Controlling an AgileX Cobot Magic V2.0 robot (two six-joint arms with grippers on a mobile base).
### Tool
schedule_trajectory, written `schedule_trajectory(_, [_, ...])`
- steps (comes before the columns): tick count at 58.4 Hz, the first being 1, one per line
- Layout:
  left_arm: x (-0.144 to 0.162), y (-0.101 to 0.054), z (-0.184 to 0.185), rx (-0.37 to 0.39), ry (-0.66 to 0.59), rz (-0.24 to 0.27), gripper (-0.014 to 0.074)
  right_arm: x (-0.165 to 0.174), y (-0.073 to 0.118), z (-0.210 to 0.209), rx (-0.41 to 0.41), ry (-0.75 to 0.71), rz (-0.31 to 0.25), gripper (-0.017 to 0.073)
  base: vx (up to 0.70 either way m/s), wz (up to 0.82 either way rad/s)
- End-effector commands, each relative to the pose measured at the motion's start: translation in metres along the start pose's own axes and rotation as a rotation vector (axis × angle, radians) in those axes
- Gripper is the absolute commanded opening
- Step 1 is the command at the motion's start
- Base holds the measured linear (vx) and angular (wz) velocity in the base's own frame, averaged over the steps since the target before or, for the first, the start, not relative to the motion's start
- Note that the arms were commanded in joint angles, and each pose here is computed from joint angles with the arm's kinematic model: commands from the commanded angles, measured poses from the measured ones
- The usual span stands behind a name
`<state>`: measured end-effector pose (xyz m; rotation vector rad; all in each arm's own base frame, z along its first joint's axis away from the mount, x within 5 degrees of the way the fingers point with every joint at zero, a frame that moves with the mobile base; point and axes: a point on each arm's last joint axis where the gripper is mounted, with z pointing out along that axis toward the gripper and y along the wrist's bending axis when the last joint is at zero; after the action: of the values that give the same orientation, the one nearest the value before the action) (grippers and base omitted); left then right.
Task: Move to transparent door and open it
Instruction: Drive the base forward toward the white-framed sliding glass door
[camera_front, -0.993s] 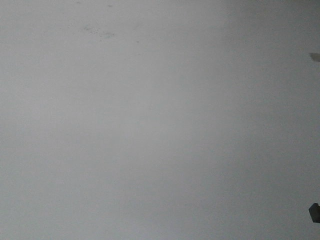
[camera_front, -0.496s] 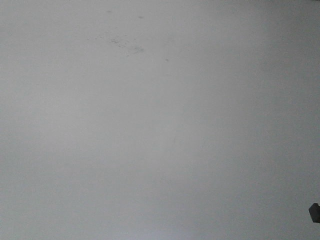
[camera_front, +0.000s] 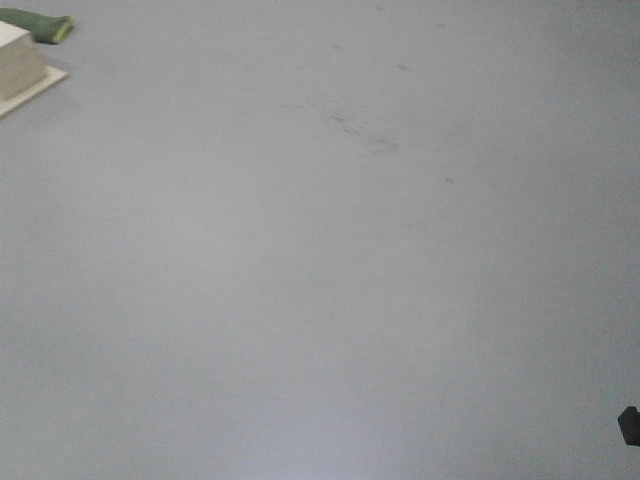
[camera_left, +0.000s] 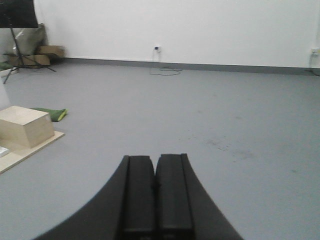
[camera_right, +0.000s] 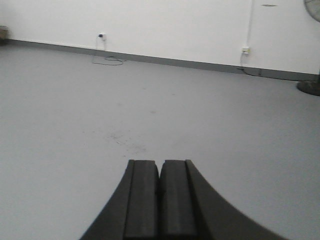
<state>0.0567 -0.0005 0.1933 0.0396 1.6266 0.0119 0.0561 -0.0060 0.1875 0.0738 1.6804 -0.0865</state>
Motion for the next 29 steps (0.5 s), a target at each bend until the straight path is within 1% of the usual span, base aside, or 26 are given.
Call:
schedule_trajectory(1, [0.0019, -0.0011, 0.0022, 0.012, -0.04, -0.006, -0.0006, -0.0038, 0.0, -0.0001, 0.003, -0.082, -0.011, -0.0008, 0.65, 0.63])
schedule_trajectory(11, [0.0019, -0.0011, 0.0022, 0.012, -0.04, -0.006, -0.0006, -0.0038, 0.0, -0.0001, 0.003, -0.082, -0.011, -0.0008, 0.66, 0.69])
schedule_trajectory(29, [0.0019, -0.0011, 0.0022, 0.012, -0.04, -0.006, -0.0006, -0.0038, 0.0, -0.0001, 0.003, -0.082, -0.011, -0.0008, 0.68, 0.77])
